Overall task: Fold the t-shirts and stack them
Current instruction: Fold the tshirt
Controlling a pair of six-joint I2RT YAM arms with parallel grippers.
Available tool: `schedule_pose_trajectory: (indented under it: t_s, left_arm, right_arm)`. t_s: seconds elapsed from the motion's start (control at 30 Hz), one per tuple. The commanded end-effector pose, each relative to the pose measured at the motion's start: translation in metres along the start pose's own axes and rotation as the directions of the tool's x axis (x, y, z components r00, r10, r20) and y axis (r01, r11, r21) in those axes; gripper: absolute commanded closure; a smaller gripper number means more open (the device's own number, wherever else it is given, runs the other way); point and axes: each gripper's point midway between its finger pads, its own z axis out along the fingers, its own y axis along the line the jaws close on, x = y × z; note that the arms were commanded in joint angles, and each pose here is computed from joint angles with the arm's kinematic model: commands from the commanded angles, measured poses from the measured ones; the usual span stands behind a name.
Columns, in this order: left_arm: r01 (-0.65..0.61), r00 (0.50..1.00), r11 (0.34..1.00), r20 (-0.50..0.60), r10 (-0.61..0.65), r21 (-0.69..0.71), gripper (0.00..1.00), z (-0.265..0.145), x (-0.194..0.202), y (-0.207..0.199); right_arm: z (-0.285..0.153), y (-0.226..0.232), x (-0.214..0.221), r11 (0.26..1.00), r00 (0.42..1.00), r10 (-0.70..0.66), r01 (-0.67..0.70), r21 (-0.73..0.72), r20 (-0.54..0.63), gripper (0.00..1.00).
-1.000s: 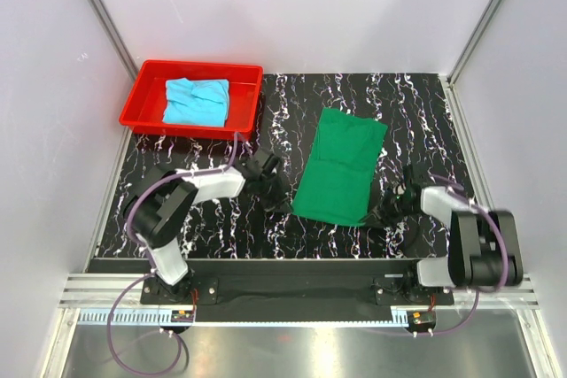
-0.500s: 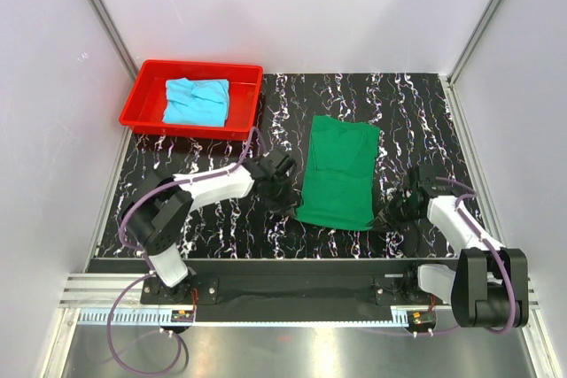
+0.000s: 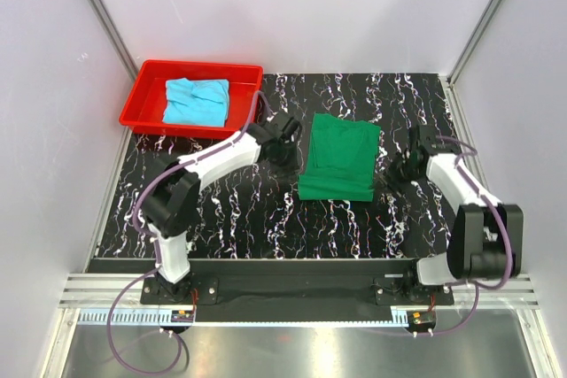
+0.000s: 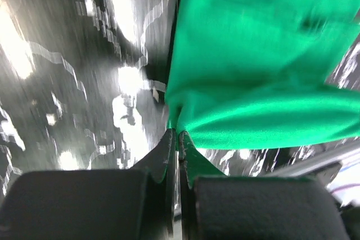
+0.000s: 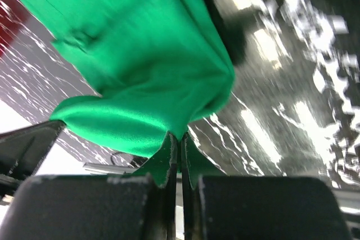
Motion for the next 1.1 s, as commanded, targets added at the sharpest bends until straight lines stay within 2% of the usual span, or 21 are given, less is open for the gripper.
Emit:
schedule_pose_trajectory:
  t_s: [0.0, 0.23, 0.57, 0.87, 1.07]
  left_arm:
    - [-0.007, 0.999, 1.0, 0.042, 0.009, -0.03, 1.0, 0.0, -0.039, 0.008]
    - [-0.042, 0.992, 0.998, 0.117, 0.038, 0.037, 1.0, -0.001, -0.097, -0.024]
    - [-0.037, 0.976, 0.988, 0.219, 0.003, 0.153, 1.0, 0.011, -0.158, -0.044]
    - [-0.067, 0.935, 0.969, 0.354, -0.022, 0.237, 1.0, -0.002, -0.207, -0.061]
    - [-0.063, 0.928, 0.958, 0.37, -0.047, 0.28, 1.0, -0.006, -0.223, -0.066]
  right_arm:
    - [-0.003, 0.018, -0.036, 0.997, 0.994, -0.073, 0.073, 0.014, 0.083, 1.0]
    - [0.01, 0.041, -0.078, 0.997, 0.993, -0.075, 0.074, 0.011, 0.096, 1.0]
    - [0.003, 0.08, -0.135, 0.994, 0.985, -0.081, 0.092, -0.066, 0.153, 1.0]
    - [0.007, 0.1, -0.159, 0.988, 0.985, -0.085, 0.104, -0.119, 0.152, 1.0]
    - [0.008, 0.108, -0.169, 0.985, 0.987, -0.069, 0.09, -0.148, 0.143, 1.0]
